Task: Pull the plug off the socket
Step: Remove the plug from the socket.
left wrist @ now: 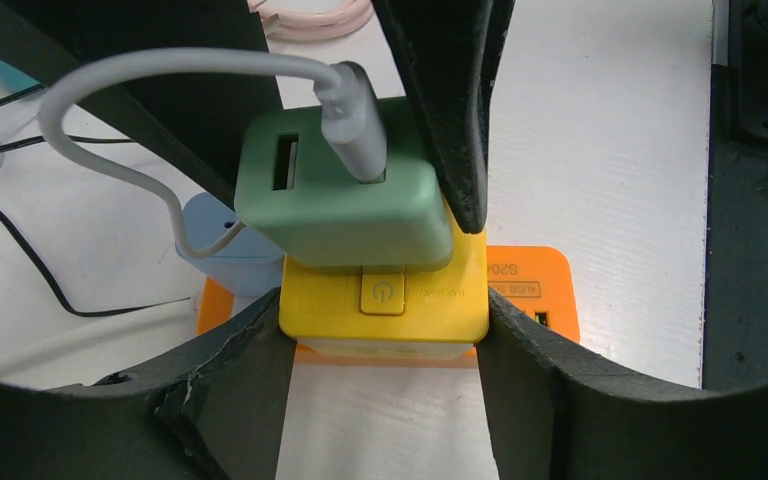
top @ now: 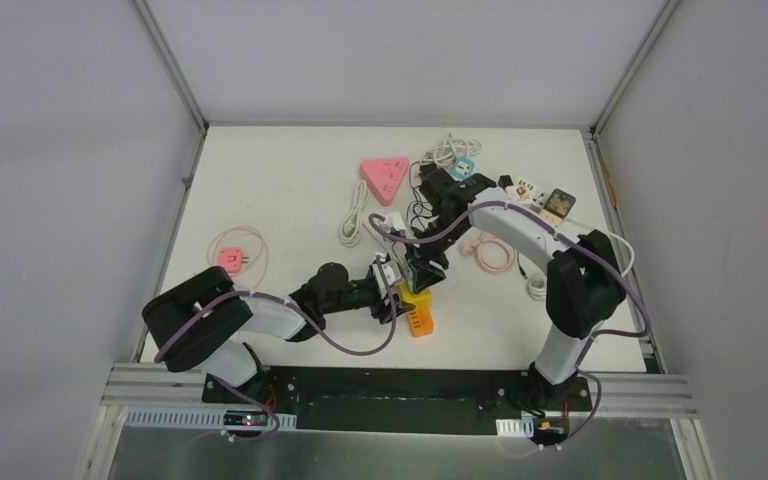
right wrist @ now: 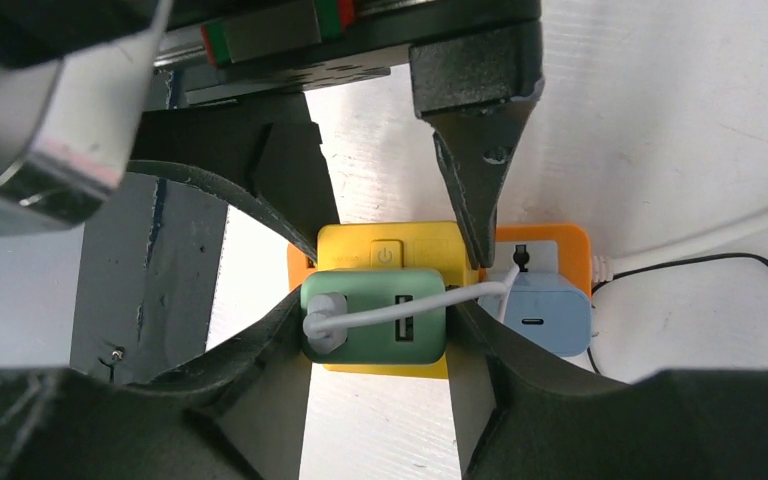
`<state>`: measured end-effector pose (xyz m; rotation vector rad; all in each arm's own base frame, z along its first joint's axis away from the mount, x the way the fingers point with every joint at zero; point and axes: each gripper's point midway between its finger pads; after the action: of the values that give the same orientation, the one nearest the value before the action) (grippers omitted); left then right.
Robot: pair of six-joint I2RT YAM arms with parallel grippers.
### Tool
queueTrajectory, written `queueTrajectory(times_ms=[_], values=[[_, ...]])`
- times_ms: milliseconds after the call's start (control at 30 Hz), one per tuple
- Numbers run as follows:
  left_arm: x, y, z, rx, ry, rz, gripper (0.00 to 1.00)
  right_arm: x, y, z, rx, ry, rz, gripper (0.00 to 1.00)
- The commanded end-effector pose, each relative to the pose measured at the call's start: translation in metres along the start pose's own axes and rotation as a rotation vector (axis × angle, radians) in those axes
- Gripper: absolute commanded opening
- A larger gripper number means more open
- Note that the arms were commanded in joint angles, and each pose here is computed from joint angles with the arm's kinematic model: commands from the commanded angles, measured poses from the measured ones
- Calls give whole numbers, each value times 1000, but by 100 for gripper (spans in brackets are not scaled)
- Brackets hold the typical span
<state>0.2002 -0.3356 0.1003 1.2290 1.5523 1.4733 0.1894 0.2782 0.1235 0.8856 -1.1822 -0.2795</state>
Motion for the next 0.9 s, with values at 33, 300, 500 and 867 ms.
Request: queueTrajectory(times_ms=[33, 300, 500, 867], values=[[1, -26, 4, 3, 14, 92, 0, -33, 21, 35, -35, 158, -103, 0], [0, -27, 6, 10, 17, 94, 0, -33, 23, 48, 123, 136, -78, 0], [1, -26, 5, 14, 16, 92, 0, -19, 39, 43, -67, 232, -253, 0], [2, -26, 5, 15, 13, 93, 0, -10, 30, 28, -181, 219, -277, 0]])
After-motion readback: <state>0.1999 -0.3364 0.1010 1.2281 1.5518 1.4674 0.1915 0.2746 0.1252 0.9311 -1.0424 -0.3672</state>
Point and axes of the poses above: each gripper's point midway between its finger pads, its own x axis back along the fingers, its own z axis along the line the jaws close on, y = z × x, and after that the axes turned 15 degrees about x, right-handed
